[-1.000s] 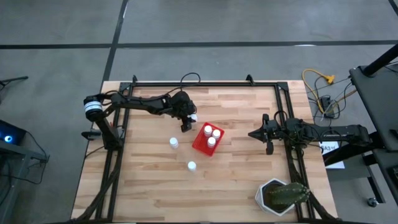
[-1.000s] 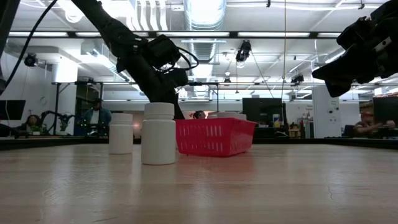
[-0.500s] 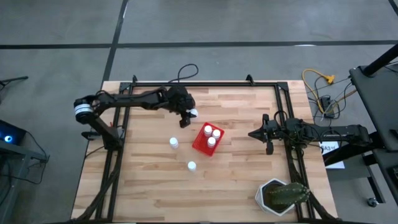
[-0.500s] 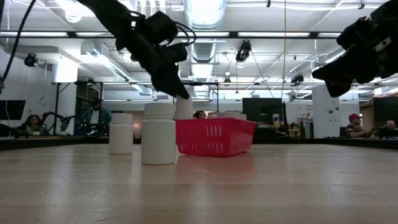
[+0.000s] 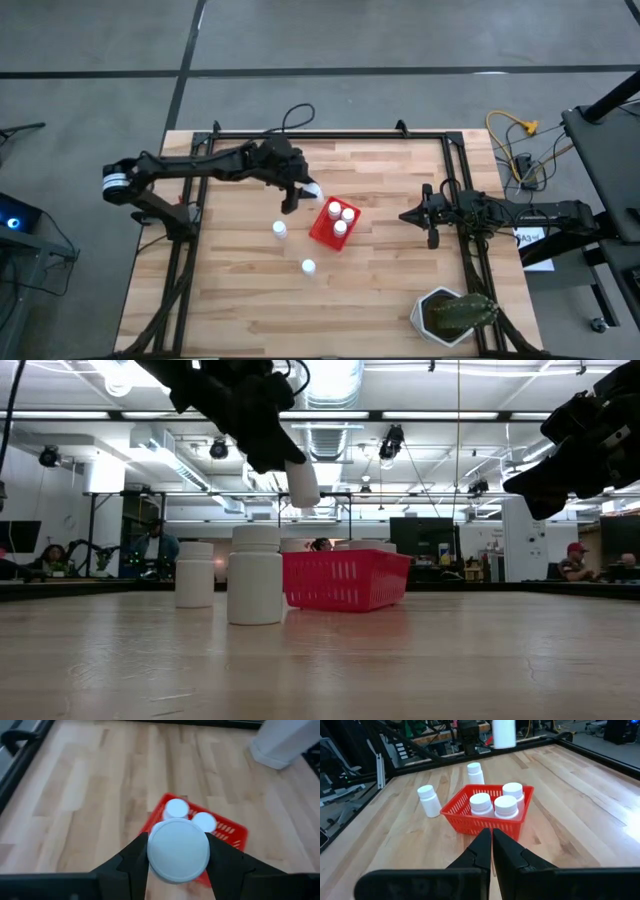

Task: Pick and place pill bottles into a basket
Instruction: Put the top white pill bottle into the red basket

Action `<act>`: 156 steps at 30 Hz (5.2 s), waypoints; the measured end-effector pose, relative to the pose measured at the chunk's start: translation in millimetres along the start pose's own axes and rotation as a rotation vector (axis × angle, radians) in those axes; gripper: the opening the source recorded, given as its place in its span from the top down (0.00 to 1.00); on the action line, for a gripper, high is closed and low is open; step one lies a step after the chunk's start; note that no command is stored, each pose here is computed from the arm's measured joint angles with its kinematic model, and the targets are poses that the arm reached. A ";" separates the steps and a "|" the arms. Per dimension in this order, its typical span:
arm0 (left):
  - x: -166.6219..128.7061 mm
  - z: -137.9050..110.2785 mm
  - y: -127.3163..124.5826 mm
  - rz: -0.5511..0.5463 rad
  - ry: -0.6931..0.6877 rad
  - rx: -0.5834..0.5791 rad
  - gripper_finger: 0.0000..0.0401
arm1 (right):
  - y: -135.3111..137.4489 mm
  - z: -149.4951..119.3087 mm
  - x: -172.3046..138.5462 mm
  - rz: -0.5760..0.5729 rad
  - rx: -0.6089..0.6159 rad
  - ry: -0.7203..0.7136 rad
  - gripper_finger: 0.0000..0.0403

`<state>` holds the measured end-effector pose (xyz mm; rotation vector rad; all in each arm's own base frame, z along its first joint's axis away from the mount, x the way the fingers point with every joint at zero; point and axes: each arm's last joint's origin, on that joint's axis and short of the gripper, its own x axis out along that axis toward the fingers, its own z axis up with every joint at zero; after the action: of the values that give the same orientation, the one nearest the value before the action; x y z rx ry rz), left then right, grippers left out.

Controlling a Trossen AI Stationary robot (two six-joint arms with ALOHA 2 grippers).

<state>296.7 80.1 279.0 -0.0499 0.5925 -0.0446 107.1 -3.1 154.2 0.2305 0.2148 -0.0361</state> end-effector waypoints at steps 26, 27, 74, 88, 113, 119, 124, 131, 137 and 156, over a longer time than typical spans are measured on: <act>66.9 -18.2 -38.8 -0.144 0.076 0.076 0.64 | 0.0 0.0 0.2 0.000 0.004 0.000 0.98; 67.8 -18.8 -38.6 -0.143 0.078 0.076 0.64 | 0.0 0.1 0.3 0.000 0.003 0.001 0.98; 98.3 -36.6 -29.8 -0.021 0.123 0.189 0.64 | 0.1 0.2 0.5 0.000 0.002 0.000 0.98; 98.4 -38.4 -29.8 -0.020 0.131 0.184 0.64 | 0.0 0.1 0.5 0.000 0.001 0.000 0.98; 98.6 -44.2 -30.3 -0.031 0.144 0.175 0.64 | 0.0 0.1 0.5 0.000 0.000 0.001 0.98; 99.1 -40.5 -29.3 -0.008 0.106 0.181 0.64 | 0.0 0.1 0.5 0.000 0.000 0.001 0.98; 101.8 -40.7 -28.5 -0.001 0.096 0.183 0.64 | 0.1 0.2 0.5 0.000 0.002 0.000 0.98; 116.3 -51.7 -26.9 -0.016 0.137 0.141 0.64 | 0.0 0.0 0.5 0.000 0.004 0.002 0.98; 124.9 -49.4 -25.7 -0.021 0.129 0.125 0.64 | 0.2 0.2 0.5 0.003 0.007 0.001 0.98; 124.1 -51.4 -26.0 -0.022 0.146 0.122 0.51 | -0.1 -0.5 1.0 -0.001 0.001 0.009 0.98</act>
<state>370.1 45.5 168.8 0.0655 0.7342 -0.1064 108.0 -3.1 153.5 0.2311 0.2238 -0.0357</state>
